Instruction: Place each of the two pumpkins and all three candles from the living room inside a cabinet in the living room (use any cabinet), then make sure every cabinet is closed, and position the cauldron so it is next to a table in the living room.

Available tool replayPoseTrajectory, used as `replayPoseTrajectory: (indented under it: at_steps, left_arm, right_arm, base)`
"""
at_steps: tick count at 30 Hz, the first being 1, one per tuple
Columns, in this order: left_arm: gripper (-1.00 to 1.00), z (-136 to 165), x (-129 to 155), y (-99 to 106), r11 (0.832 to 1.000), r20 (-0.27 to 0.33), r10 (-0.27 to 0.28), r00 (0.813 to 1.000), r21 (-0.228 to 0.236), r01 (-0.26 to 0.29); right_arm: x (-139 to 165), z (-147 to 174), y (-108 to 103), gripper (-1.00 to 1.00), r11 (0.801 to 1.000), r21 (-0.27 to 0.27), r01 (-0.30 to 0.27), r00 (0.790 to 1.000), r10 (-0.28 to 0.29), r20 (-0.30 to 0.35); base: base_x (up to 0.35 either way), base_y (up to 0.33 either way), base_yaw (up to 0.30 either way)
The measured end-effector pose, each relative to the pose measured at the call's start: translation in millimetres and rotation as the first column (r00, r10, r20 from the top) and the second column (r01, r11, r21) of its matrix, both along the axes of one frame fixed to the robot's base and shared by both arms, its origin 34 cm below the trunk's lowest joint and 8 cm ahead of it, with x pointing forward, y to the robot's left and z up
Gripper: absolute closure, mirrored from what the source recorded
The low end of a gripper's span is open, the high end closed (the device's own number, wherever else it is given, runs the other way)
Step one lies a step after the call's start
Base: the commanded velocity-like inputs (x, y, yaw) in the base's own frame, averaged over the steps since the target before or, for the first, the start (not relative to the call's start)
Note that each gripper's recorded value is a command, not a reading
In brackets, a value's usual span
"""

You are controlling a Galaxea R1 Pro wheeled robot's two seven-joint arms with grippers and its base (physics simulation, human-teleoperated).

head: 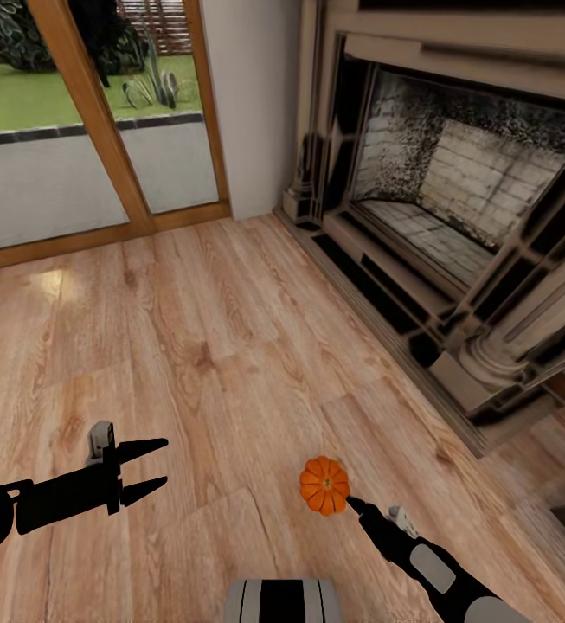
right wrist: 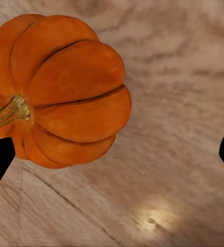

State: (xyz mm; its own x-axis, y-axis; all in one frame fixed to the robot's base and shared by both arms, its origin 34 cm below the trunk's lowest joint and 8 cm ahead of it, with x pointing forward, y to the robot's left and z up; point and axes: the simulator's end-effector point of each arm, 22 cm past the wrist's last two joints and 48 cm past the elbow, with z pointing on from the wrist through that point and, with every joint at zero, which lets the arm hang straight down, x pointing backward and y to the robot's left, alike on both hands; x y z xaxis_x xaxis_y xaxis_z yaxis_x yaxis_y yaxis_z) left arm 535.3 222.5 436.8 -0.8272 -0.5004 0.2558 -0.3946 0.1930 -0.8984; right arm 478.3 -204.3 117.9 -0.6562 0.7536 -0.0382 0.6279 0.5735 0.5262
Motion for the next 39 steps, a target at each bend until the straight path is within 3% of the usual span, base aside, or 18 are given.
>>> replayPoseTrajectory:
  at_steps: [8,14,20,28,34,39]
  left_arm:
    - [-1.0,-16,-2,0,1.0,-0.033,0.0,0.999,0.0,0.0]
    - [-1.0,-27,-4,0,1.0,-0.057,0.0,0.998,0.0,0.0]
    - [-1.0,-39,-7,0,1.0,-0.082,0.0,0.997,0.0,0.0]
    - [-1.0,-39,-7,-1,1.0,-0.082,0.0,0.997,-0.002,0.0]
    - [-1.0,-39,-7,-1,1.0,-0.082,0.0,0.997,-0.003,0.0]
    - [-1.0,-39,-7,-1,1.0,-0.082,0.0,0.997,-0.003,0.0]
  right_arm:
    - [-8,-11,2,-1.0,1.0,0.006,-0.003,1.0,0.003,-0.017]
    - [-4,-8,14,-1.0,0.997,0.078,-0.007,0.999,0.004,0.04]
    - [-9,-15,16,-1.0,0.996,0.091,-0.007,0.999,0.004,0.034]
    - [-8,-14,17,-1.0,0.995,0.095,-0.008,0.999,0.005,0.039]
    - [-1,-6,24,-1.0,0.99,0.141,-0.015,0.997,0.003,0.081]
    - [0,-4,25,-1.0,0.989,0.146,-0.016,0.996,0.003,0.086]
  base:
    - [0.0,0.0,0.0]
    - [0.0,0.0,0.0]
    - [0.0,0.0,0.0]
    - [0.0,0.0,0.0]
    - [0.0,0.0,0.0]
    - [0.0,0.0,0.0]
